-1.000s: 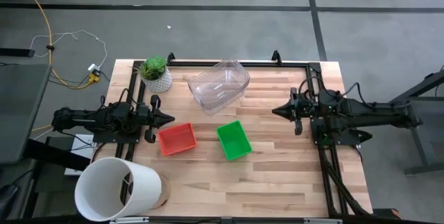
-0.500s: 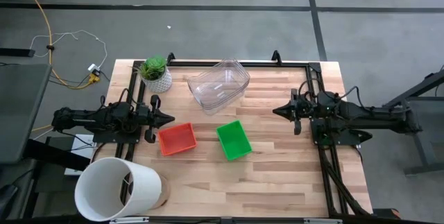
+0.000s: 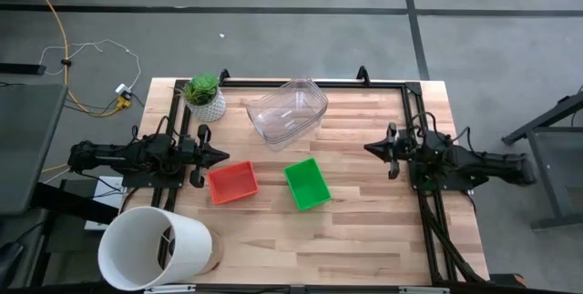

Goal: Stack baskets by color
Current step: Return to Home Position

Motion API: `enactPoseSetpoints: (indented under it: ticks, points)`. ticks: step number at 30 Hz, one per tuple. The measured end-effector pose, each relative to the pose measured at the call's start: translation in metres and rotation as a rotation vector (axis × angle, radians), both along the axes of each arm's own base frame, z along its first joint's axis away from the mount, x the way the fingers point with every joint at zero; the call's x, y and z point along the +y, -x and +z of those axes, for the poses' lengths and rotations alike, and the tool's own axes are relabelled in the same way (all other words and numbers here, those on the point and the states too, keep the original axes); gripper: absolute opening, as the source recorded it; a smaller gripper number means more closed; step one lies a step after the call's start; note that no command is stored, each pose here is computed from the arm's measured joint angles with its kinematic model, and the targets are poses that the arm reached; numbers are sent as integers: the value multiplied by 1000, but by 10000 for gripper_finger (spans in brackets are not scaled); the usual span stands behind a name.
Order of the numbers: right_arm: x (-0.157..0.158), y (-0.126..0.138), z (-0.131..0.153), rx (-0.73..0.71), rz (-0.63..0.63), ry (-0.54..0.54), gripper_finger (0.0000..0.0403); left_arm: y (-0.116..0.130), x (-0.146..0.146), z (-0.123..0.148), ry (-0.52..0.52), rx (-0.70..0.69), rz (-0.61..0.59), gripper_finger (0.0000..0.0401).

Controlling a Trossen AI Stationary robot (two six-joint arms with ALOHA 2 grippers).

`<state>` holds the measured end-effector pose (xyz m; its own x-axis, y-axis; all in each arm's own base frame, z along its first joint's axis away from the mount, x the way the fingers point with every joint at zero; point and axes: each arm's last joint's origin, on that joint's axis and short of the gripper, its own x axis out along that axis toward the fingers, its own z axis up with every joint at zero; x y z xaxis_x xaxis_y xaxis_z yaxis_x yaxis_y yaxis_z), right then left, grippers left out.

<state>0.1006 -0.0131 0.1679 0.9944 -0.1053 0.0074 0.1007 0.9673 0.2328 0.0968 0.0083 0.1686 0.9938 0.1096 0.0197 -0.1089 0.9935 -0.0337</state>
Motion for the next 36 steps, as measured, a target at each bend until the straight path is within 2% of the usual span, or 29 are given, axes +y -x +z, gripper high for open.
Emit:
enactPoseSetpoints:
  ticks: [3, 12, 22, 36]
  points:
    - [2, 2, -1, 8, -6, 7, 0, 0, 0, 0, 0, 0, 0, 1]
    - [9, 0, -2, 34, -9, 154, 0, 0, 0, 0, 0, -1, 0, 1]
    - [10, -3, -7, 93, 10, 156, 0, 0, 0, 0, 0, 0, 0, 1]
    - [10, -4, -8, 100, 14, 155, 0, 0, 0, 0, 0, 0, 0, 1]
